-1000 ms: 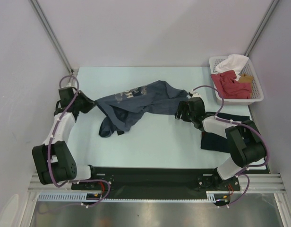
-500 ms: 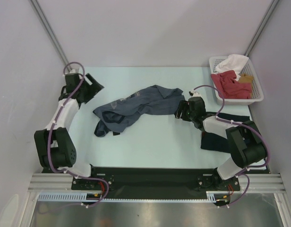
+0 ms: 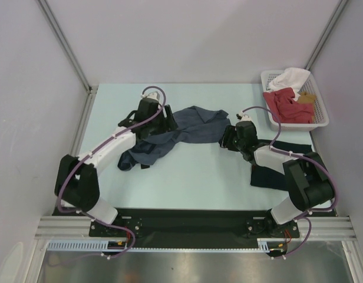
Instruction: Fold and stack the tank tops
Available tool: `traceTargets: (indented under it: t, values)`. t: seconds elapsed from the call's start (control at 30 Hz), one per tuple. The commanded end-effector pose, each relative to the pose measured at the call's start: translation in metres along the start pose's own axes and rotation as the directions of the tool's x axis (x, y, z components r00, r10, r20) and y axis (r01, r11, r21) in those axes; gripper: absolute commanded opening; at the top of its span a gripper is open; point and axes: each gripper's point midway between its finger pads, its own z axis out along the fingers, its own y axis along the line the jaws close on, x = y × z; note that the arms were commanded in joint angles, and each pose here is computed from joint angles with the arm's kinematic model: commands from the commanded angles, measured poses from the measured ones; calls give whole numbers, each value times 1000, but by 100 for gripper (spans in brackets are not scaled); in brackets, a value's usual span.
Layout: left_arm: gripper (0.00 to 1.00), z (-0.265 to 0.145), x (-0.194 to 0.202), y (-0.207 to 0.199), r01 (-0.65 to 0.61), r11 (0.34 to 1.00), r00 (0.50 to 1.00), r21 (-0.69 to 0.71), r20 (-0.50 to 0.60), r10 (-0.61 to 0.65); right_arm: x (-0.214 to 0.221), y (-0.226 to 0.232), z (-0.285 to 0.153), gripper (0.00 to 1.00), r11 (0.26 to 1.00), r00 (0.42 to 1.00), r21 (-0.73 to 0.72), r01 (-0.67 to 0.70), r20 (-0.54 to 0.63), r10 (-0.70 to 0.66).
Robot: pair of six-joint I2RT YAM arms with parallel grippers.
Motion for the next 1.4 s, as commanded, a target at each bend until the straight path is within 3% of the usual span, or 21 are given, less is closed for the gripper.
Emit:
traceTargets:
  t: [0.0, 0.2, 0.3, 0.37, 0.4, 0.5, 0.77, 0.9, 1.1, 1.37]
  values:
    - [78, 22, 8, 19, -25, 992, 1000, -125, -15, 24, -22, 10, -8, 57, 999, 997, -37, -16, 79, 19]
    - [78, 57, 20, 48, -76, 955, 995, -287, -79, 56, -21, 11, -9, 57, 999, 997, -44, -18, 74, 21]
    - [71, 67, 19, 57, -111, 935, 992, -338, -95, 83, -21, 10, -9, 57, 999, 997, -43, -19, 75, 22]
    - [53, 76, 24, 63, -138, 925, 987, -354, -125, 100, -22, 10, -8, 57, 999, 997, -43, -23, 77, 26]
    - [31, 81, 24, 64, -150, 920, 984, -362, -141, 105, -21, 10, -8, 57, 999, 997, -42, -24, 74, 27]
    - [0, 76, 15, 71, -174, 891, 982, -419, -141, 125, -19, 13, -7, 57, 998, 998, -61, -25, 61, 29]
    - [0, 9, -23, 57, -198, 887, 977, -418, -13, 212, -21, 12, -9, 56, 998, 997, -62, -27, 73, 31]
    - [0, -33, -29, 25, -217, 939, 974, -268, 4, 226, -23, 14, -12, 56, 997, 996, -70, -24, 82, 29]
    - [1, -79, -11, -25, -270, 961, 963, -55, -11, 270, -27, 29, -20, 56, 986, 993, -165, -6, 114, 25]
    - [0, -113, 29, -26, -316, 948, 944, 26, -93, 317, -29, 63, -39, 56, 940, 987, -333, 71, 160, -18]
